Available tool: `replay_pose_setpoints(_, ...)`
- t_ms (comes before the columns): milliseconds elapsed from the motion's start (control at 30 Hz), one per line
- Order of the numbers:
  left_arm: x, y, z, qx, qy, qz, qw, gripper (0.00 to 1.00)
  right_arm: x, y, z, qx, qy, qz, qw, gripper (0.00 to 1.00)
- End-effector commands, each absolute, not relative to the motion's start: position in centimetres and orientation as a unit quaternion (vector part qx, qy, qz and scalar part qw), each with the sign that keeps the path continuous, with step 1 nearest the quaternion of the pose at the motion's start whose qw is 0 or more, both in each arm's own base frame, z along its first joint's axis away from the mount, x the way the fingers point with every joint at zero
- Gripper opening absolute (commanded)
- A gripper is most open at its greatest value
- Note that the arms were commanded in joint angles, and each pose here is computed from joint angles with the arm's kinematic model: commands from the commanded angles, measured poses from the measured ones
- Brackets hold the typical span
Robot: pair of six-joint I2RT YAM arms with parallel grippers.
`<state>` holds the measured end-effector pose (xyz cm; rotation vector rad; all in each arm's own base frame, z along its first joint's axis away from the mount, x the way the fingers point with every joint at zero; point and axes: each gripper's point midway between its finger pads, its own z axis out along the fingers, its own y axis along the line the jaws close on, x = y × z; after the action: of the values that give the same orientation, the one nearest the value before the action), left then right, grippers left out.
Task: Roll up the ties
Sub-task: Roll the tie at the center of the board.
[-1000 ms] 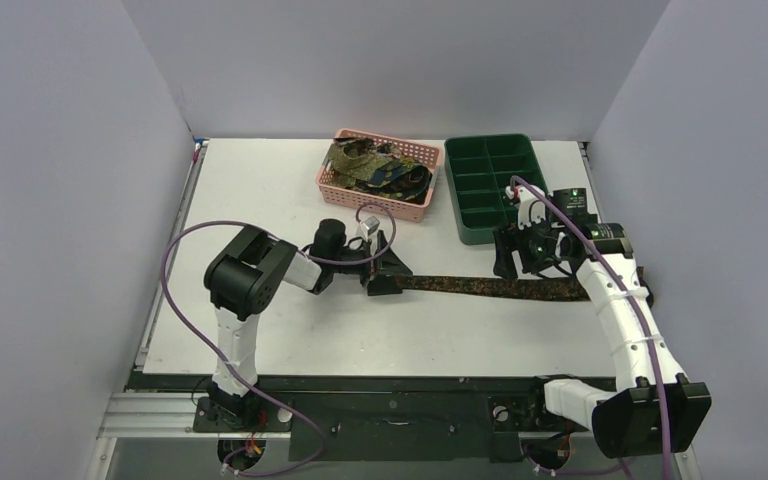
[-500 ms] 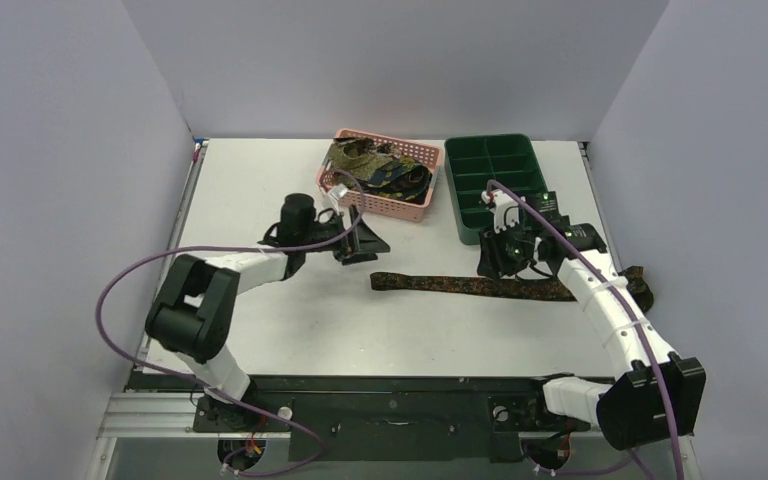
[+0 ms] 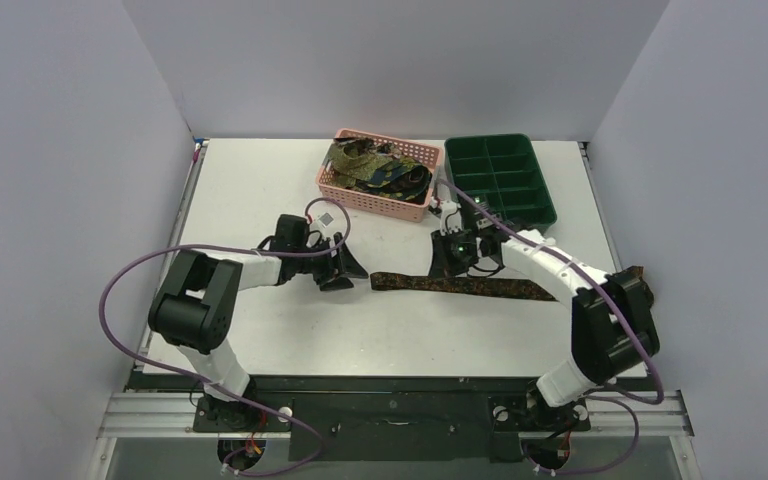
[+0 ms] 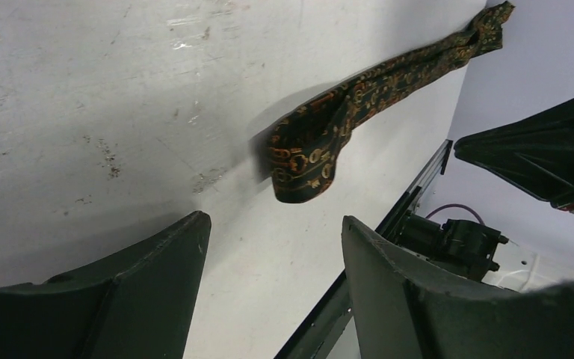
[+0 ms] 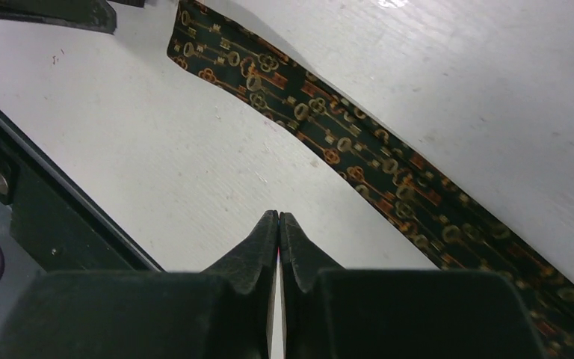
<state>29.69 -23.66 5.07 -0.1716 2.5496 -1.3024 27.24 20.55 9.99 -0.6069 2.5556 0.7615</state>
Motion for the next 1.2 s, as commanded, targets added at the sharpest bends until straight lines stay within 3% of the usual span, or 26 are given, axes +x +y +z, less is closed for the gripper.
replay_pose_setpoints(0, 29.4, -24.3, 3.9, -0.035, 0.885, -0.445, 0.131, 0.62, 29.8, 25.1, 10.6, -0.202, 0.899, 0.316, 0.228, 0.0)
replay_pose_setpoints(167, 29.0, -26.2, 3.2, -0.021, 0.876, -0.468, 0.113, 0.6, 31.3, 28.1, 9.8, -0.183, 0.894, 0.338, 0.23, 0.0)
replay_pose_setpoints(767, 29.7, -26.9, 2.9, -0.005, 0.864, -0.487, 0.127, 0.25, 31.1, 27.5, 3.0, -0.135, 0.935, 0.282, 0.165, 0.0)
replay_pose_setpoints(1033, 29.4, -26.5, 5.2, 0.019, 0.853, -0.498, 0.155, 0.05, 30.6, 28.3, 1.4, -0.153, 0.941, 0.264, 0.149, 0.0)
replay_pose_setpoints(1167, 29.0, -27.3, 7.1, 0.042, 0.839, -0.519, 0.162, 0.0, 31.0, 29.0, 1.4, -0.157, 0.94, 0.263, 0.149, 0.0)
